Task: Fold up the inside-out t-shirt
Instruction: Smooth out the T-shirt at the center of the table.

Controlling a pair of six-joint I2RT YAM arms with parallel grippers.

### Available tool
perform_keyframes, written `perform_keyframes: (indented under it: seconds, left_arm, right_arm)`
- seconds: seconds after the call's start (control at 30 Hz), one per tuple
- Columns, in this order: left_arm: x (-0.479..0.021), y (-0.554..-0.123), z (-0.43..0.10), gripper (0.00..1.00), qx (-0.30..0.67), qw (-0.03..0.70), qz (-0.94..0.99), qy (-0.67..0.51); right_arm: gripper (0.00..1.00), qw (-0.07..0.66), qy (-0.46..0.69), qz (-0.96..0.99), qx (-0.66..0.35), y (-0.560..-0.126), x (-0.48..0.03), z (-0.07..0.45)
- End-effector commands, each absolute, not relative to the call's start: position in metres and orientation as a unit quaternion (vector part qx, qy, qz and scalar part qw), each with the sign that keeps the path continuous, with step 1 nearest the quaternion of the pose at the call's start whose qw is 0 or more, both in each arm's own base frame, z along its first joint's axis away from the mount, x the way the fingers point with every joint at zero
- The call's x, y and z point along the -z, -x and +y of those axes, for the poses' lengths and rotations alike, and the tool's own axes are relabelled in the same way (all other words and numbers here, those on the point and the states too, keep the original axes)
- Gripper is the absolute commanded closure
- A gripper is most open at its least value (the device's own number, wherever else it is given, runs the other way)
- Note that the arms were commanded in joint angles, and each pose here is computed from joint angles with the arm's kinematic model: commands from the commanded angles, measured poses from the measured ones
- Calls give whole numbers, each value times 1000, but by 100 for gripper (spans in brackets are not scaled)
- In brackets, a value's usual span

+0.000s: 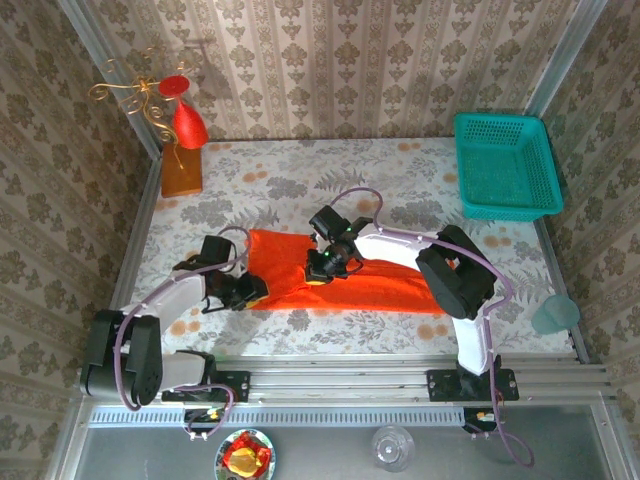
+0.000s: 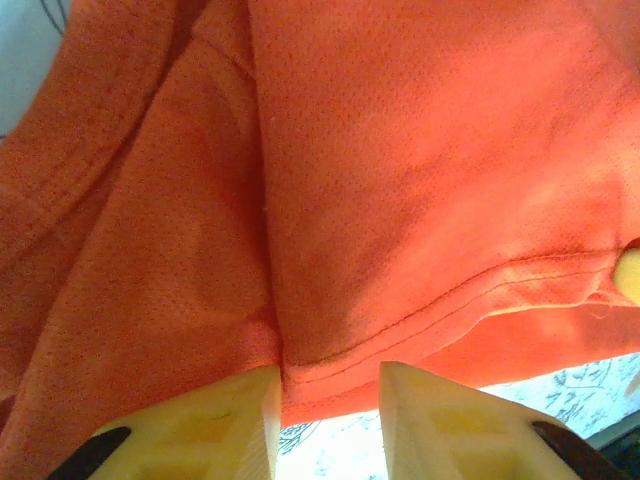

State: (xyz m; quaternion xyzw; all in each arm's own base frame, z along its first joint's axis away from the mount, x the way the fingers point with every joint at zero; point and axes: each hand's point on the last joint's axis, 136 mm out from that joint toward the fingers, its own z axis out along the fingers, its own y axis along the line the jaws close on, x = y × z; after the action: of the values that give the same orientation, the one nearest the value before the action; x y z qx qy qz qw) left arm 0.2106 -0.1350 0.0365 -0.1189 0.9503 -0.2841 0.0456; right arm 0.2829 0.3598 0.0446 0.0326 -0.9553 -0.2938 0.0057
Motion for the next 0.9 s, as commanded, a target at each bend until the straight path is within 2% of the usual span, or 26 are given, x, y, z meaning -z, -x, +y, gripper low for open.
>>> perform_keyframes:
  seconds: [0.0, 0.13, 0.27, 0.37, 0.6, 0.87]
  left_arm:
    - [-38, -215, -139, 71, 295, 46, 947, 119]
    - [-37, -217, -141, 76, 296, 44, 947, 117]
    - [-48, -222, -132, 94, 274, 65, 952, 122]
    - [-67, -228, -124, 99, 262, 99, 952, 125]
    - [-74, -221, -115, 100, 252, 99, 953, 133]
    - [-48, -207, -109, 100, 236, 74, 957, 152]
  right_arm:
    - [100, 7, -32, -954, 298, -280, -45, 362]
    - [100, 4, -30, -954, 299, -281, -47, 362]
    - [100, -2, -30, -954, 298, -283, -57, 362]
    - [100, -15, -34, -955, 294, -284, -69, 361]
    - [100, -8, -42, -955, 295, -274, -81, 364]
    - [100, 16, -28, -958, 286, -263, -49, 364]
